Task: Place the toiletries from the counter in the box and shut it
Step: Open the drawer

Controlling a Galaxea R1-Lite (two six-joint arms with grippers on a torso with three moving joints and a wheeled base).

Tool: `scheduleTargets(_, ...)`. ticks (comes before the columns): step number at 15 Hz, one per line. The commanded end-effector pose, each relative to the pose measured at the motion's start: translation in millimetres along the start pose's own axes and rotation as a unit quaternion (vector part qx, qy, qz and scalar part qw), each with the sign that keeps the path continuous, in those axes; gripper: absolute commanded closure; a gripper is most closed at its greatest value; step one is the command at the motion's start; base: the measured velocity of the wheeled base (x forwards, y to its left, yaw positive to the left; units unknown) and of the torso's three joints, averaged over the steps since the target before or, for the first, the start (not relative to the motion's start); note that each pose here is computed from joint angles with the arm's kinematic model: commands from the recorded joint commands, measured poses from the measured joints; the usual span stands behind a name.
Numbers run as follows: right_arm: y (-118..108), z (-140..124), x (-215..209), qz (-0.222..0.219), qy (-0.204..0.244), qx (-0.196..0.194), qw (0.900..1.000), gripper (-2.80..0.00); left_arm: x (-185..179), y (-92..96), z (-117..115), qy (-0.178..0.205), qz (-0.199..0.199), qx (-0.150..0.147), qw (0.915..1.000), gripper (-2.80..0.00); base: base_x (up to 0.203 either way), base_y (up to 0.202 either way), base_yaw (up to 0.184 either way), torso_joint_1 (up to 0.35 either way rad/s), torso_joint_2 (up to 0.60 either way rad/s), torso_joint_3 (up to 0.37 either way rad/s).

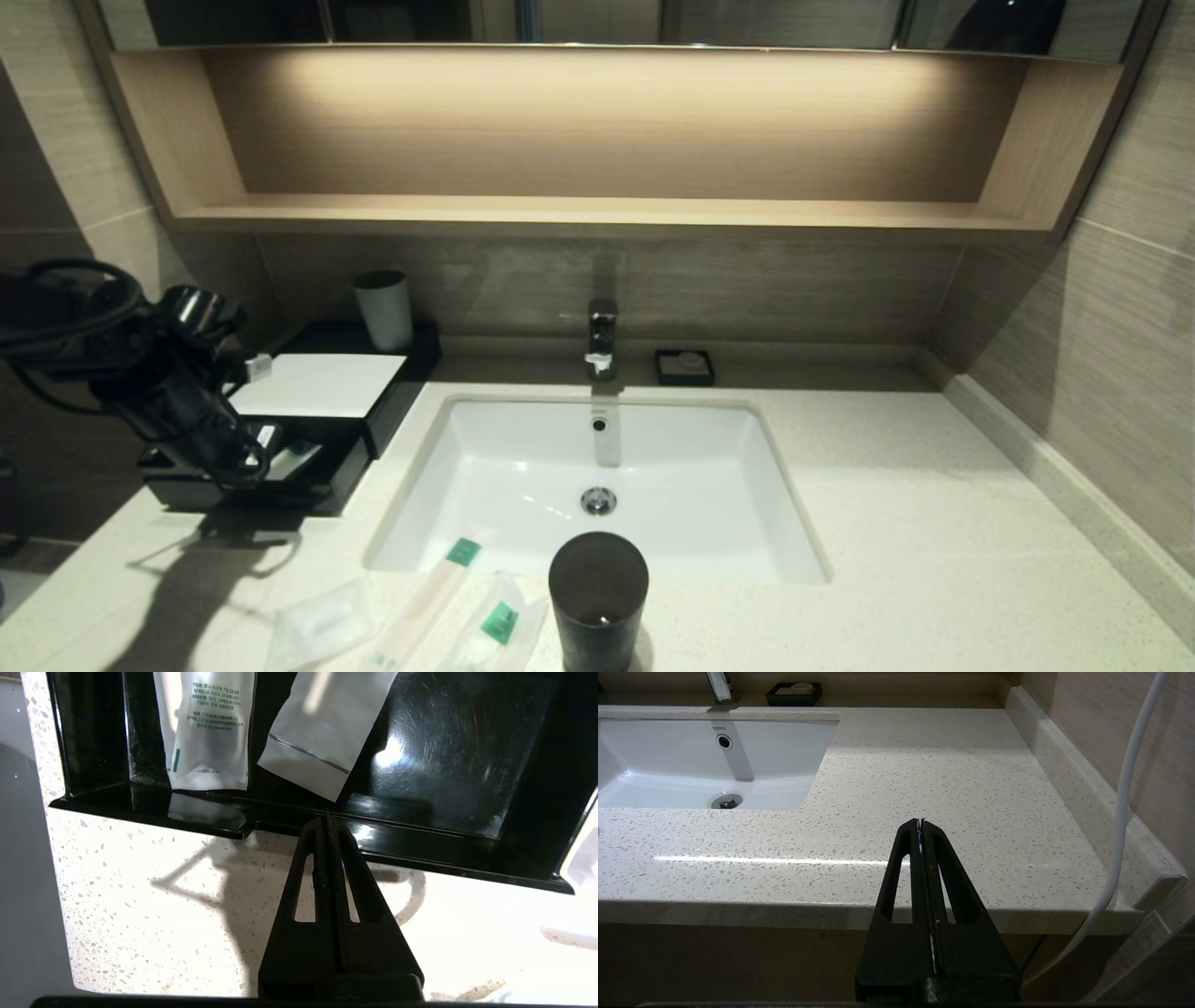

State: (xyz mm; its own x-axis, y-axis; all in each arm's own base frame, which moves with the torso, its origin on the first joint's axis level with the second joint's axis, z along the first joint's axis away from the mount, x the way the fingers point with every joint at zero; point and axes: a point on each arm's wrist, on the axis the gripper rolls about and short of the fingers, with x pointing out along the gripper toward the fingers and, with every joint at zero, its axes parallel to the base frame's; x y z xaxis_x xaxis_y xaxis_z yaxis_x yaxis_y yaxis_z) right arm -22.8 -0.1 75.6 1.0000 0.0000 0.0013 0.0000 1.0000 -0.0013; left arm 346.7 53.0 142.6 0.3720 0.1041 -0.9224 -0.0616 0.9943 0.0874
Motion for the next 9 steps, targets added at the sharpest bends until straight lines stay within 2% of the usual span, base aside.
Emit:
scheduleTargets(1,0.0,-0.4,0.1,0.0,0.001,0.0,1.0,0.0,-5.3,0.3,-0.9,0.001,0.001,0.001,1.0,0.0,0.0,0.0,0.0,0.0,0.0,0.0)
scheduleTargets(4,0.0,-0.4,0.1,0.0,0.001,0.0,1.0,0.0,-4.1,-0.1,-4.0,0.014,0.0,0.008,0.9999,0.0,0.0,0.0,0.0,0.0,0.0,0.0)
scheduleTargets(9,0.0,-0.4,0.1,0.0,0.0,0.0,1.0,0.0,-11.2,0.6,-5.6,0.015,0.0,0.008,0.9999,0.0,0.0,0.0,0.0,0.0,0.0,0.0)
